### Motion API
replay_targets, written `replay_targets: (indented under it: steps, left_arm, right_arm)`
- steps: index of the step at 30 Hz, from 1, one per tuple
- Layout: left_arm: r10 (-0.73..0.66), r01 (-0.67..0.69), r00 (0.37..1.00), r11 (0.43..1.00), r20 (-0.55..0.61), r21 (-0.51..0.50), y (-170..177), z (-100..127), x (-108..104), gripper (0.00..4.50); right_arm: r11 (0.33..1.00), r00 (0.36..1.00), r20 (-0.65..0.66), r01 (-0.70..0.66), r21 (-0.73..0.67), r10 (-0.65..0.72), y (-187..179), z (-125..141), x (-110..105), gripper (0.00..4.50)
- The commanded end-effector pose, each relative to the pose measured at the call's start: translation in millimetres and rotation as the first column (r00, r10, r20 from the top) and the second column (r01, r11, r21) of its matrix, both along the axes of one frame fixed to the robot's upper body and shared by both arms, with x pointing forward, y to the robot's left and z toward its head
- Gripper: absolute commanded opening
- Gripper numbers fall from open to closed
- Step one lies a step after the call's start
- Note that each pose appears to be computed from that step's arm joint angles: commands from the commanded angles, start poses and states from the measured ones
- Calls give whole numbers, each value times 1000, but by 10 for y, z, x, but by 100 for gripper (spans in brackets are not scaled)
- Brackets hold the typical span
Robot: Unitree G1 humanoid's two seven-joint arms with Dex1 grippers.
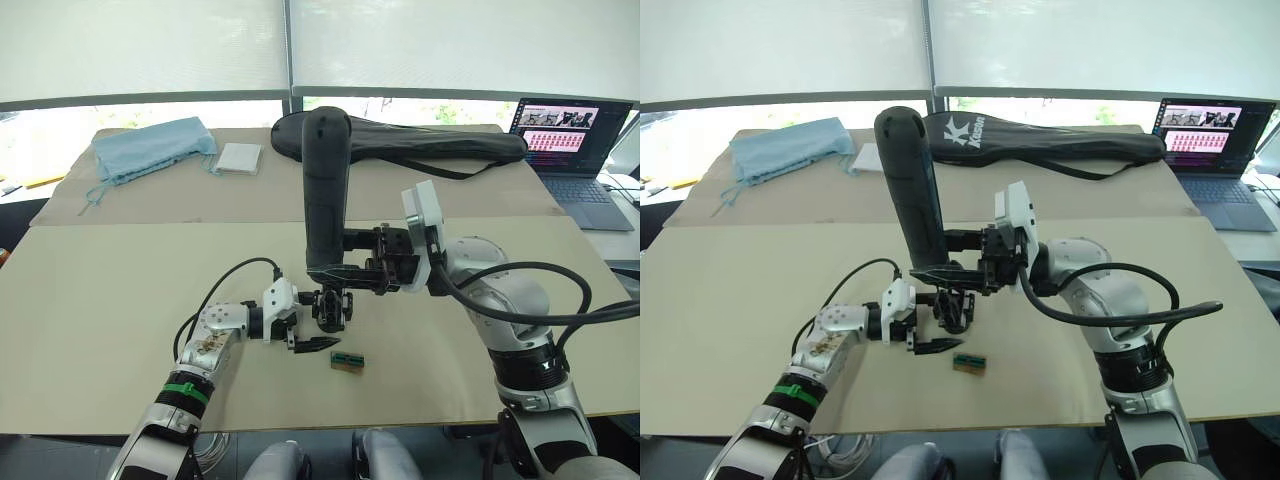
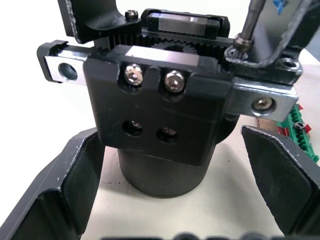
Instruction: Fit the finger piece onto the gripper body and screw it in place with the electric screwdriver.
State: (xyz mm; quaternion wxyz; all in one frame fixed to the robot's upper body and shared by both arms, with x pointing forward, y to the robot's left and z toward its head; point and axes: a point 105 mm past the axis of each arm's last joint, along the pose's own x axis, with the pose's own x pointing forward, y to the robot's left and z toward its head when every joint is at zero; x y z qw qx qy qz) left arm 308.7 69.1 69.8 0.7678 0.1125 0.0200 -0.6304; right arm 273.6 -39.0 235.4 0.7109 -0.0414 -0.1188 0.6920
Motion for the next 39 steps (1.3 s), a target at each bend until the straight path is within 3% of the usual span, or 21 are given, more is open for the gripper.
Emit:
replay_targets:
  steps: [1, 3, 4, 39]
  left_arm:
    - [-2, 5, 999, 999, -53, 50, -5, -198, -59, 324]
    - [-7, 10, 999, 998, -47, 59, -7, -210, -66, 240]
    - [-4, 7, 999, 998, -48, 58, -7, -212, -64, 230]
    - [21, -16, 996, 998, -86, 55, -15, -235, -85, 230]
  right_arm:
    - [1000, 999, 47, -15, 16, 14, -4, 97, -65, 190]
    - [1000, 999, 46, -14, 14, 13, -4, 91, -60, 190]
    - [1000, 999, 44, -13, 13, 12, -4, 86, -57, 190]
    - [993, 993, -97, 56, -102, -66, 68, -341, 69, 190]
